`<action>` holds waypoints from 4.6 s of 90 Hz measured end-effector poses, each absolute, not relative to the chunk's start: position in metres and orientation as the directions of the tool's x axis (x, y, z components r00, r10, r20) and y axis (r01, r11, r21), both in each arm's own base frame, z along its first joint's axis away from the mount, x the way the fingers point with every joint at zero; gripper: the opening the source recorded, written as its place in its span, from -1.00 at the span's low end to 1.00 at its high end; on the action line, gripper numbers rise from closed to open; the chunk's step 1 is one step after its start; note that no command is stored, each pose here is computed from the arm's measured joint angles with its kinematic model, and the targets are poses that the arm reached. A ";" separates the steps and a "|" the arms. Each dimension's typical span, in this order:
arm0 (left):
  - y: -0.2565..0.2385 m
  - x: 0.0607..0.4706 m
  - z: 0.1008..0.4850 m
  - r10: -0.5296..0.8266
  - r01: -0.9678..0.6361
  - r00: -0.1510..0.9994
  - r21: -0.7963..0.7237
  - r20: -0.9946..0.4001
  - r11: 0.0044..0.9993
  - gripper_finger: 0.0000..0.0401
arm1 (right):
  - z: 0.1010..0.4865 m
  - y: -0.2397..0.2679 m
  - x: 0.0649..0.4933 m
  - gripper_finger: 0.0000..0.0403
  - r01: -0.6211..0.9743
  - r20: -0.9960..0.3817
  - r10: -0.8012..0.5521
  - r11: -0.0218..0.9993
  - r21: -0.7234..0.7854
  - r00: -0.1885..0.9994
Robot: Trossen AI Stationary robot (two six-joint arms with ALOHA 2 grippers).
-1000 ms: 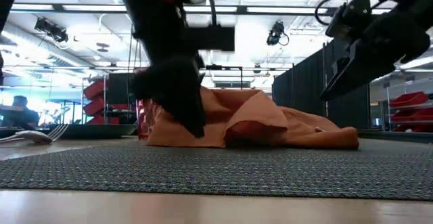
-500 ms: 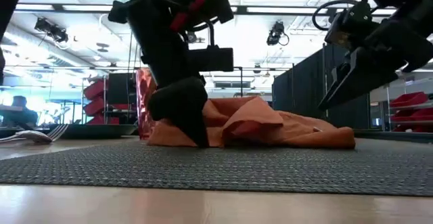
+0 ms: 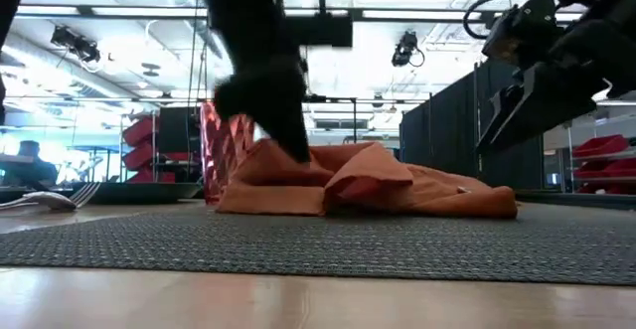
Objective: Set table place
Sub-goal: Fold the orange table napkin on the black placemat
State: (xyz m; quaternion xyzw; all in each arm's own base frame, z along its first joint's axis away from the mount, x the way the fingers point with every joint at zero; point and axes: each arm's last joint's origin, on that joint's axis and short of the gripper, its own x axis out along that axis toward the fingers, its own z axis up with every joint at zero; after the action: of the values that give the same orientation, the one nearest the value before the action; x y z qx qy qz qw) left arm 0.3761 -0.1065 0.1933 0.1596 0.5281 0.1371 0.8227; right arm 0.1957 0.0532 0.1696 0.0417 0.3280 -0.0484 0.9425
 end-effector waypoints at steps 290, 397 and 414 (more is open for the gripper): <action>-0.111 0.370 0.238 0.228 -0.072 0.184 0.218 -0.956 0.973 -1.00 | 0.151 0.021 0.201 -0.09 0.312 -0.591 -0.586 0.805 -0.505 0.555; -0.114 0.373 0.239 0.212 -0.048 0.232 0.206 -0.949 0.977 -1.00 | 0.126 -0.059 0.185 -0.92 0.433 -0.669 -0.144 0.854 0.288 0.729; -0.114 0.373 0.239 0.213 -0.048 0.229 0.208 -0.950 0.977 -1.00 | 0.139 -0.059 0.188 -1.00 0.414 -0.610 -0.196 0.879 0.239 0.768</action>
State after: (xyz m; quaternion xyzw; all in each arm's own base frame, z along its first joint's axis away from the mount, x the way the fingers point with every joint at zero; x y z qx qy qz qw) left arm 0.3731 -0.1139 0.2393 0.0671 0.6153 0.0835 0.7810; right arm 0.1876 -0.0594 0.1387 0.1829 0.2978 -0.1652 0.9223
